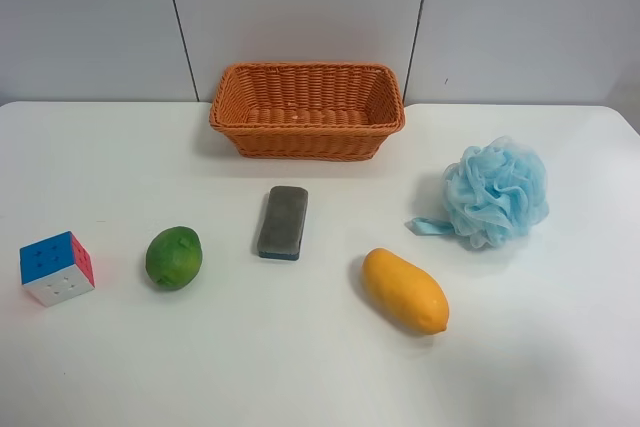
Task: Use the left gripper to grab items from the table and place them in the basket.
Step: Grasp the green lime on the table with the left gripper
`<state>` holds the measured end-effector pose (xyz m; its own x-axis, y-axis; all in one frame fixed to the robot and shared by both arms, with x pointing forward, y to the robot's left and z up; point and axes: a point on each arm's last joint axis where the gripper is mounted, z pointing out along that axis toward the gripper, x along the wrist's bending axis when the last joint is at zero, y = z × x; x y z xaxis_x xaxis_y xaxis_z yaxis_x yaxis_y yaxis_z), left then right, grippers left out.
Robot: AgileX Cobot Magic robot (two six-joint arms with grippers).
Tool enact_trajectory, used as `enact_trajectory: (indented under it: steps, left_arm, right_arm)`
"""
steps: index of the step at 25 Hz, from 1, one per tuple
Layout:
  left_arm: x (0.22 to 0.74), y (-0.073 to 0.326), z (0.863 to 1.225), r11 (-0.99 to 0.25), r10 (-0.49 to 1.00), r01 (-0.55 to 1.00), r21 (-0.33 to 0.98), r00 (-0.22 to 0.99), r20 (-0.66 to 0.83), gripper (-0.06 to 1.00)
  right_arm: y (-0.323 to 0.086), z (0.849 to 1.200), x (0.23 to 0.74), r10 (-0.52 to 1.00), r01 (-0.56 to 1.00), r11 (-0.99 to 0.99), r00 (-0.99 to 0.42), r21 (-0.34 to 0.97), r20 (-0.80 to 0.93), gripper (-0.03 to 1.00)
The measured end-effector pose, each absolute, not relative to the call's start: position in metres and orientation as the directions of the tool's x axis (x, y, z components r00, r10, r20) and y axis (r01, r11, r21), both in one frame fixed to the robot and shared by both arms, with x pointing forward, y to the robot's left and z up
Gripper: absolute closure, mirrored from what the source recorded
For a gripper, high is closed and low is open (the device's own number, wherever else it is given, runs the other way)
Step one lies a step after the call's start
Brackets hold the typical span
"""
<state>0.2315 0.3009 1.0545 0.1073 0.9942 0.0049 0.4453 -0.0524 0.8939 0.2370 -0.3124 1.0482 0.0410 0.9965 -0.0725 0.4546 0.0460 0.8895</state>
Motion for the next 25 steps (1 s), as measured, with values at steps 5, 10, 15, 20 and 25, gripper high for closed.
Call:
enact_trajectory:
  steps: [5,10,15,20,25]
  left_arm:
    - [0.231,0.301,1.054,-0.052,0.994,0.445,0.894,0.107,0.005,-0.05]
    - [0.231,0.301,1.054,-0.052,0.994,0.445,0.894,0.107,0.005,-0.05]
    - [0.231,0.301,1.054,-0.052,0.994,0.445,0.894,0.107,0.005,-0.05]
    - [0.233,0.301,1.055,-0.049,0.995,0.451,0.891,0.101,0.003,-0.05]
    - [0.252,0.299,1.079,-0.030,0.996,0.526,0.850,0.087,-0.019,-0.05]
  right_arm:
    - [-0.312,1.048,0.237,0.997,0.455,0.046,0.041,0.890,-0.072,-0.02]
    - [-0.312,1.048,0.237,0.997,0.455,0.046,0.041,0.890,-0.072,-0.02]
    - [-0.312,1.048,0.237,0.997,0.455,0.046,0.041,0.890,-0.072,-0.02]
    - [-0.312,1.048,0.237,0.997,0.455,0.046,0.041,0.890,-0.072,-0.02]
    - [-0.312,1.048,0.237,0.997,0.455,0.046,0.041,0.890,-0.072,-0.02]
